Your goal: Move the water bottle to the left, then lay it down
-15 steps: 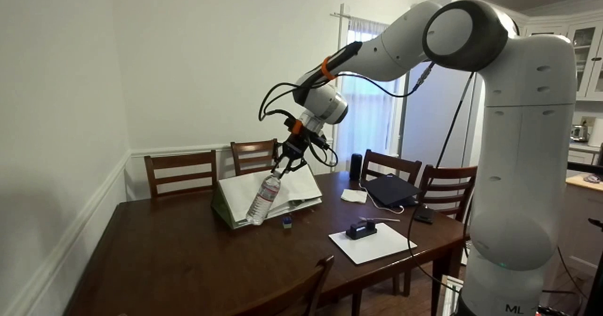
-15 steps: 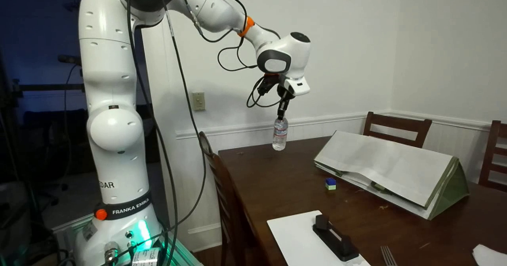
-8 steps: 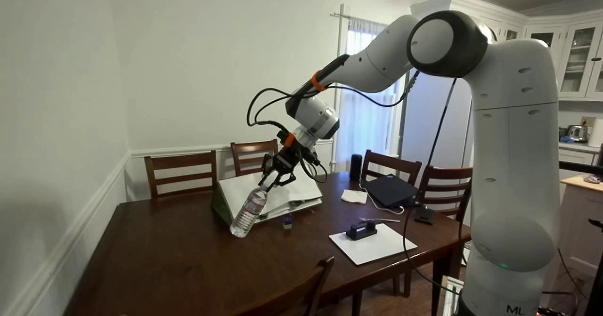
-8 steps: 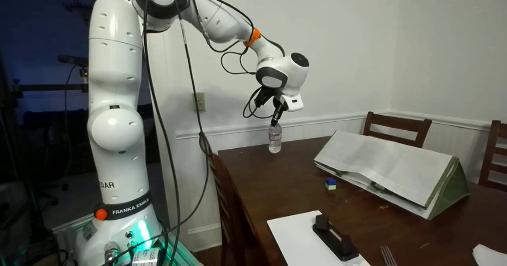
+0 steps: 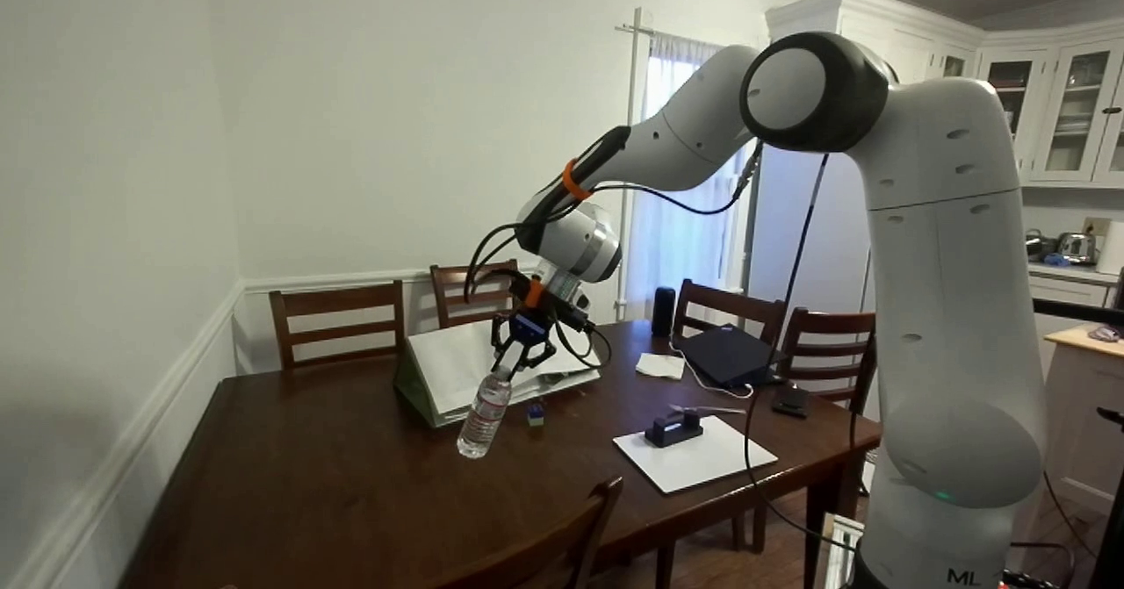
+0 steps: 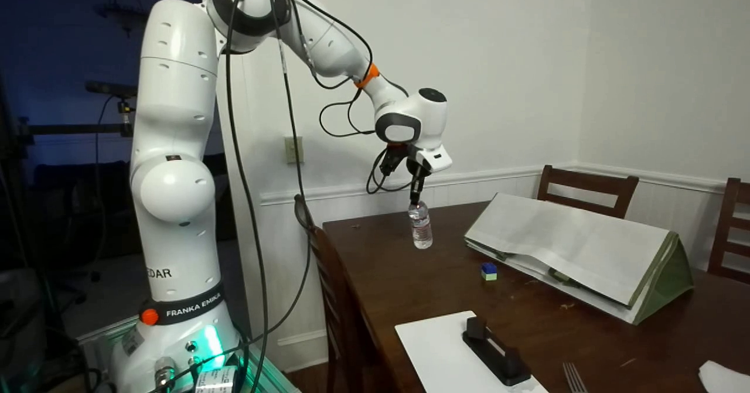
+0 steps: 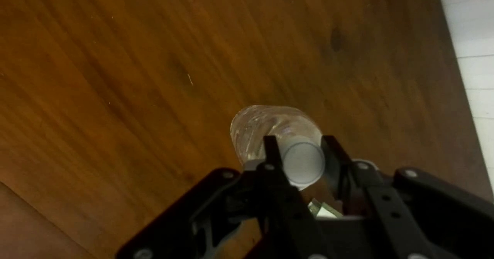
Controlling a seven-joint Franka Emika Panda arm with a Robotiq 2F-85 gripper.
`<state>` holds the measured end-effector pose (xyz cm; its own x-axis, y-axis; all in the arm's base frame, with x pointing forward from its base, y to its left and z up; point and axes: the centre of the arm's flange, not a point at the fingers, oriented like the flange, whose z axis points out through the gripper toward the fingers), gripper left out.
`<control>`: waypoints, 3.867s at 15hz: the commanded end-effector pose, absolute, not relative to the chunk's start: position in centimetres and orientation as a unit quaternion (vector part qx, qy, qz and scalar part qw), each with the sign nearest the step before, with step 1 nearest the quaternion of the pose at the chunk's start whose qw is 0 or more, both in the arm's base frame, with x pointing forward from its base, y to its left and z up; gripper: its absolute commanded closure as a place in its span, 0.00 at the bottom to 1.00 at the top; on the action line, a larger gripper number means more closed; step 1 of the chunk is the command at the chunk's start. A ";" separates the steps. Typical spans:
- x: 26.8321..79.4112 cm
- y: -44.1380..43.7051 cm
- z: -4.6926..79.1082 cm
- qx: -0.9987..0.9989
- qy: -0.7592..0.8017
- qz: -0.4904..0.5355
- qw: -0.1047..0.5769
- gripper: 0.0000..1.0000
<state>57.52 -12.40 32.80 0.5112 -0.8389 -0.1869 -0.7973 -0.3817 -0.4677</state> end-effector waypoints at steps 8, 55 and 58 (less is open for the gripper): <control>61.8 -7.5 29.7 -0.804 0.419 -0.008 0.421 0.88; 65.1 -16.7 24.4 -0.791 0.497 0.104 0.340 0.00; 64.8 -12.9 28.4 -0.789 0.533 0.041 0.303 0.00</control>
